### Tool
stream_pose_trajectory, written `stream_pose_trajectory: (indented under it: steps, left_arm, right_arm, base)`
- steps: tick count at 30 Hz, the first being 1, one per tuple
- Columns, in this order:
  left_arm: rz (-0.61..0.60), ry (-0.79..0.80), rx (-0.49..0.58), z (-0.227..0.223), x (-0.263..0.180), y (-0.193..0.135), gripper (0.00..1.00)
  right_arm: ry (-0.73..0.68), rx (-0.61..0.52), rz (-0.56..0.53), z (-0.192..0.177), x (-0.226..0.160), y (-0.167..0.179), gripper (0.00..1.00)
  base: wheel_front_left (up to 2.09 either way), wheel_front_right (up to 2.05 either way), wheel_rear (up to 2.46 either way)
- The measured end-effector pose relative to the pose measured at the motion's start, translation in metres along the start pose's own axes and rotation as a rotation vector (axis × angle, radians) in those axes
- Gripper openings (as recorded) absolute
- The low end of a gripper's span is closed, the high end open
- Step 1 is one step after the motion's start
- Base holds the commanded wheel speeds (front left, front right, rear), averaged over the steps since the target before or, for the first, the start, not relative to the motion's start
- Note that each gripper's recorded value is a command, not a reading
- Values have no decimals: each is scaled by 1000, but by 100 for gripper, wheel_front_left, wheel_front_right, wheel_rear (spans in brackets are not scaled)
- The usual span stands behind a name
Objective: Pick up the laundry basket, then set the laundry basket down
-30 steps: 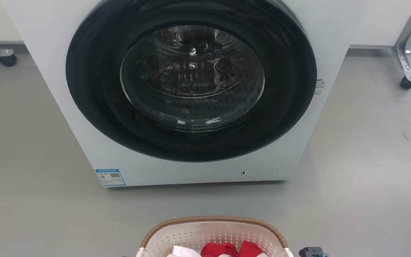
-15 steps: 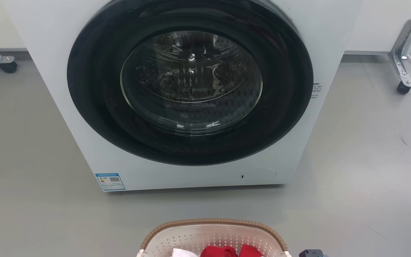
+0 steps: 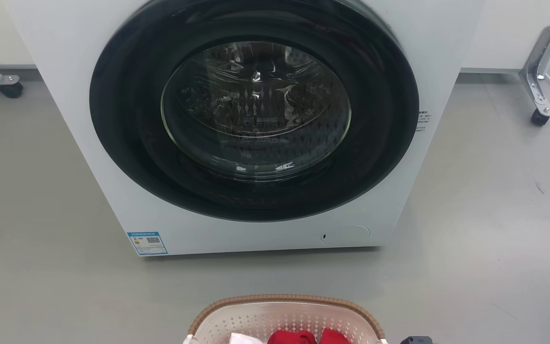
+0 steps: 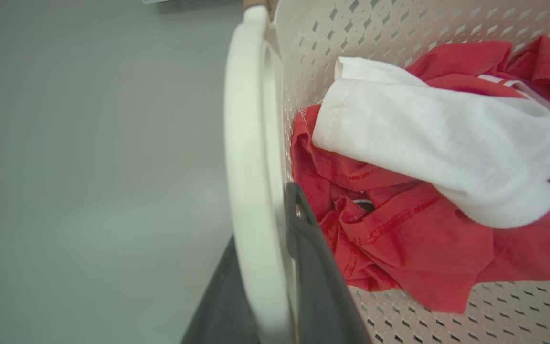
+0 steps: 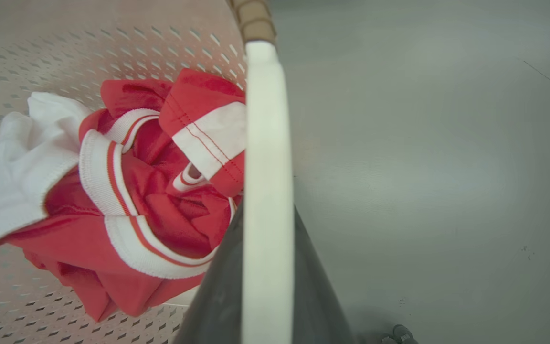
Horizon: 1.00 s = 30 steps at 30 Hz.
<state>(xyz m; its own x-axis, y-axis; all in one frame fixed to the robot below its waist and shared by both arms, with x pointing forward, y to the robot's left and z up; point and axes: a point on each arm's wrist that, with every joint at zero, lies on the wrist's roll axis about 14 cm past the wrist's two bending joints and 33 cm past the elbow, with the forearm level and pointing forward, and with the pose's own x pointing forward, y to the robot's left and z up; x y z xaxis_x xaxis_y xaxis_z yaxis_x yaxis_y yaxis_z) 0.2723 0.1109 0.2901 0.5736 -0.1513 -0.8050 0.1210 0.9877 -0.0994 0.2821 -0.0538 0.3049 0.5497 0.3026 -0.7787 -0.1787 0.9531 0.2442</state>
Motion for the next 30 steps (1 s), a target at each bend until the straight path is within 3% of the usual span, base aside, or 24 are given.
stream_pose_trajectory:
  steps: [30]
  left_arm:
    - [-3,19,0,-5,3,-1,0]
  right_arm:
    - [21,3,1,-5,3,-1,0]
  base:
    - [0,0,0]
